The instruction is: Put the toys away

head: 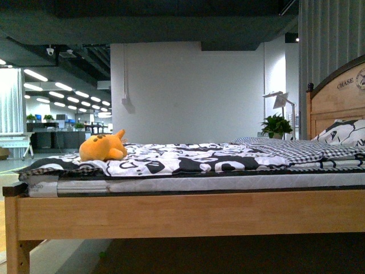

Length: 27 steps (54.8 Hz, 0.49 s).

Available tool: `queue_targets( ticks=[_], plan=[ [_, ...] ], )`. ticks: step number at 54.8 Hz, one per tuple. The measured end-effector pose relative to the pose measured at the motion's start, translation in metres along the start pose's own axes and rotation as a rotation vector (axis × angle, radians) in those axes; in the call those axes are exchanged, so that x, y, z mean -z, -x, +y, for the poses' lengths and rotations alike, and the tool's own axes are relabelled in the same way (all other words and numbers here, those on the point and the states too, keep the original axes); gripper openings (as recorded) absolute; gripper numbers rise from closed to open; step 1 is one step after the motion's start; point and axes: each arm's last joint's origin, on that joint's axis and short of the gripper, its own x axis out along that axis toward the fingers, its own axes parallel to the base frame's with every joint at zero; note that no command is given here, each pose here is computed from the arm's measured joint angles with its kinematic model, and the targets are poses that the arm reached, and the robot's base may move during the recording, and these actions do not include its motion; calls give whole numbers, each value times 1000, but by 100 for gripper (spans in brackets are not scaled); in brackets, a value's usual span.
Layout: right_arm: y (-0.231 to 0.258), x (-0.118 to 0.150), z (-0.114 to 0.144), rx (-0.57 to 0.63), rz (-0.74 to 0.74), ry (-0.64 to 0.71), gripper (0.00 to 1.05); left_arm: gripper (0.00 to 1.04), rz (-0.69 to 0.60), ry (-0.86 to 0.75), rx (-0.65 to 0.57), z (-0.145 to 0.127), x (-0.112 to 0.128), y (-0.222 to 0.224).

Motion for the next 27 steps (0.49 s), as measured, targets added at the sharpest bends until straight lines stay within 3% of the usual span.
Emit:
queue_targets(
  ticks=[27],
  plan=[
    [0,0,0,0,0,0,104,99,0,0,0,0,0,0]
  ],
)
